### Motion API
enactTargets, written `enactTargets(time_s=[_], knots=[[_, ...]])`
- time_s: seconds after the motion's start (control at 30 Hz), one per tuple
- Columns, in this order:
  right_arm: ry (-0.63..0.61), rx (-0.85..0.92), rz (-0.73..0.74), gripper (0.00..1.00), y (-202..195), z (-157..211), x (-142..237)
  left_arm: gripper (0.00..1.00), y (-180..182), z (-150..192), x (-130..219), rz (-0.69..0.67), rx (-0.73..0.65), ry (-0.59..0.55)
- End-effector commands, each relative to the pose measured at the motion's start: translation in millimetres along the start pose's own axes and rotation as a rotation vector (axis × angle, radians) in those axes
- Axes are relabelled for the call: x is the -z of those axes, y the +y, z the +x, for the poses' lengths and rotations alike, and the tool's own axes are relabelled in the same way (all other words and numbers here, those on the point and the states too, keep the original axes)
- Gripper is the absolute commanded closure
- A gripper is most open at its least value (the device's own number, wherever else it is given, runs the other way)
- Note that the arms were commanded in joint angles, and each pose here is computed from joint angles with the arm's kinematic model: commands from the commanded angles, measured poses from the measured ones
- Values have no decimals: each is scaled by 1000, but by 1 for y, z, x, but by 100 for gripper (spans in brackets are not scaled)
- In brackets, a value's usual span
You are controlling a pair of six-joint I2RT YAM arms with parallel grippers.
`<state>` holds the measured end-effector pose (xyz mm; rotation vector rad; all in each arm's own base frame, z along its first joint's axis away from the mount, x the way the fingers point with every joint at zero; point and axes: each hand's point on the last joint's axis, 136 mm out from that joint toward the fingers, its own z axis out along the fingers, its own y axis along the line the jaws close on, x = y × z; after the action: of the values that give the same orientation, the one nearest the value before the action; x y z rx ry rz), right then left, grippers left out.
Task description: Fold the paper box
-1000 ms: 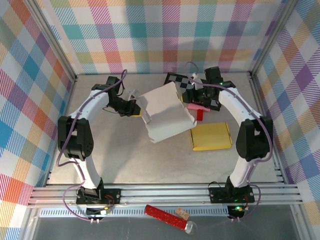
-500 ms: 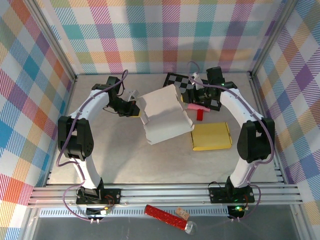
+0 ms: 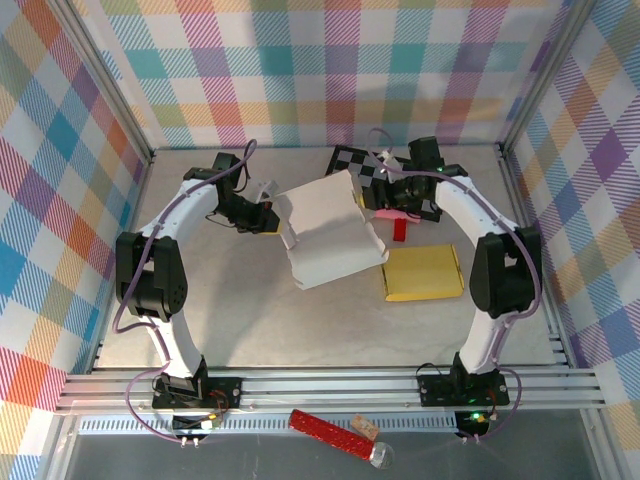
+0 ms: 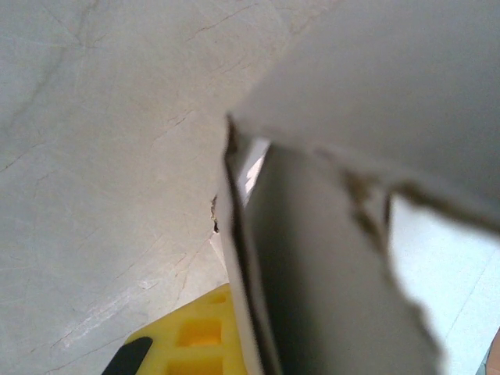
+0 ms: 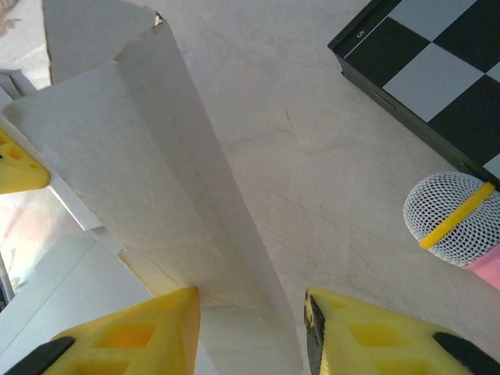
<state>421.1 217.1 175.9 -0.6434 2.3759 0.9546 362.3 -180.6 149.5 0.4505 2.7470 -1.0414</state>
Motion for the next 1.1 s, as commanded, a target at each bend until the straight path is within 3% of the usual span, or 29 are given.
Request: enactTargets(time_s=[0.0, 0.53, 0.8, 1.07], knots=[[-16, 53, -66, 59, 6, -12, -6, 100, -16, -2, 9, 20, -47, -6], [10, 94, -26, 63, 10, -11, -34, 100, -10, 4, 3, -21, -61, 28], [21, 99, 37, 70, 2, -10, -43, 100, -10, 5, 2, -27, -67, 31], [9, 122, 111, 67, 0, -12, -49, 100, -9, 6, 0, -36, -76, 38]])
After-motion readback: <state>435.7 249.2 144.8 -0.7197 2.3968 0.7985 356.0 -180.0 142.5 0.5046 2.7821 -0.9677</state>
